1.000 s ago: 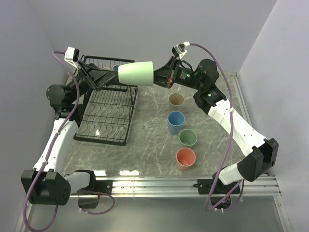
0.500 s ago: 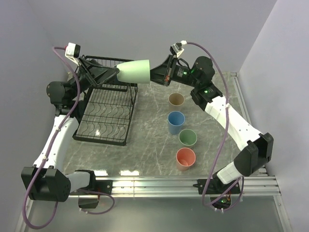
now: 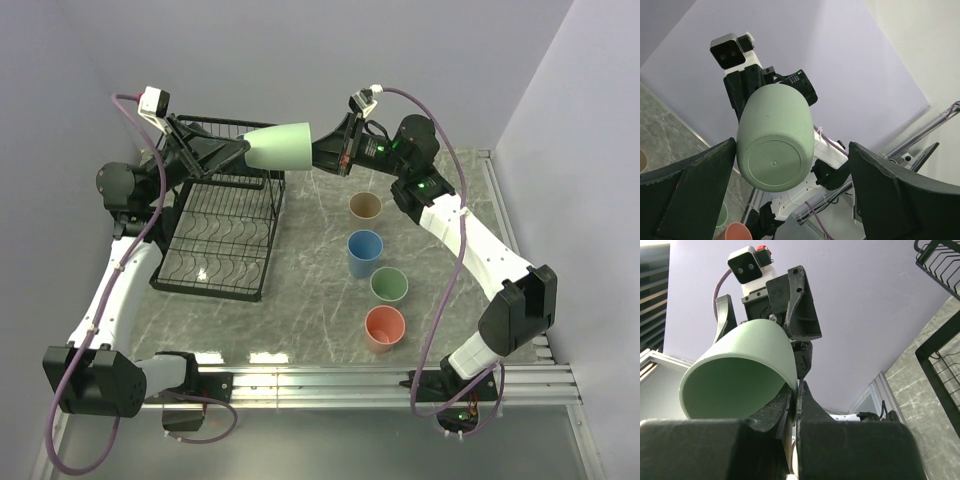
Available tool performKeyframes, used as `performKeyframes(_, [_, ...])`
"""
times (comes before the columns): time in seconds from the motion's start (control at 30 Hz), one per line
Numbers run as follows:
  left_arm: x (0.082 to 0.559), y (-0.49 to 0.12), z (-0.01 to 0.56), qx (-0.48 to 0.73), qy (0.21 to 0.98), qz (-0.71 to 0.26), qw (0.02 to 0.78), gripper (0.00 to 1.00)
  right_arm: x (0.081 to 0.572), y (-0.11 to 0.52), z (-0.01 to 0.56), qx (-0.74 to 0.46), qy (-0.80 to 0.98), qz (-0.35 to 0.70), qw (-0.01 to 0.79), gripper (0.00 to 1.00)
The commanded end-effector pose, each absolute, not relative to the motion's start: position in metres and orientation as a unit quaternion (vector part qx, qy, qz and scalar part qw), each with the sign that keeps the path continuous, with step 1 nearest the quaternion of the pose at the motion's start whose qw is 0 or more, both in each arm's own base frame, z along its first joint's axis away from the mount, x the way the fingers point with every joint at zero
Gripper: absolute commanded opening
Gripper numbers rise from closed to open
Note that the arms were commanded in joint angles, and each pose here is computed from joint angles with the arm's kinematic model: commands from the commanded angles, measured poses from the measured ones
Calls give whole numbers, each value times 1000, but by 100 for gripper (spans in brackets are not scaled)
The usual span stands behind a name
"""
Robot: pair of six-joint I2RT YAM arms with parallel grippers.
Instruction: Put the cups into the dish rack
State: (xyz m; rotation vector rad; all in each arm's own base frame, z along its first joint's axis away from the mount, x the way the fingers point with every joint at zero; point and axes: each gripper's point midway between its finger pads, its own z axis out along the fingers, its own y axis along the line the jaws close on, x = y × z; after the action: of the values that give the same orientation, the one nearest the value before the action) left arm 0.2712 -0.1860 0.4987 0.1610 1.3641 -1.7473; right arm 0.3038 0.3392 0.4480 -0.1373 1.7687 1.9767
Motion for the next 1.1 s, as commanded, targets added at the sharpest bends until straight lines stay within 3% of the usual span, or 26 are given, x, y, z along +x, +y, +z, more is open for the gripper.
performKeyframes(0.0, [249,-192,520,122,534,-693,468,99,314,336,463,-52,633,723,272,0])
performKeyframes(0.5, [261,-210,513,110,555,-685,459,94,308,345,457,-56,639,722,259,0])
performKeyframes(0.6, [262,-209,516,103,550,-683,469,84,307,346,454,-56,640,722,259,0])
performKeyframes(0.73, [265,-207,516,91,552,-677,477,59,307,344,452,-52,641,721,260,0])
performKeyframes(0.87, [264,-206,518,89,551,-674,483,51,307,344,446,-50,649,715,256,0])
performKeyframes(0.93, [266,-205,519,92,554,-666,492,49,306,343,445,-49,653,711,255,19])
performKeyframes(0.97, [266,-205,521,91,557,-663,491,50,307,342,442,-48,657,706,258,43])
performKeyframes(1.03, [274,-200,520,89,569,-646,501,49,309,337,433,-33,679,687,257,62])
performKeyframes(1.07, [281,-196,519,84,582,-633,503,48,318,331,431,-33,690,663,289,64])
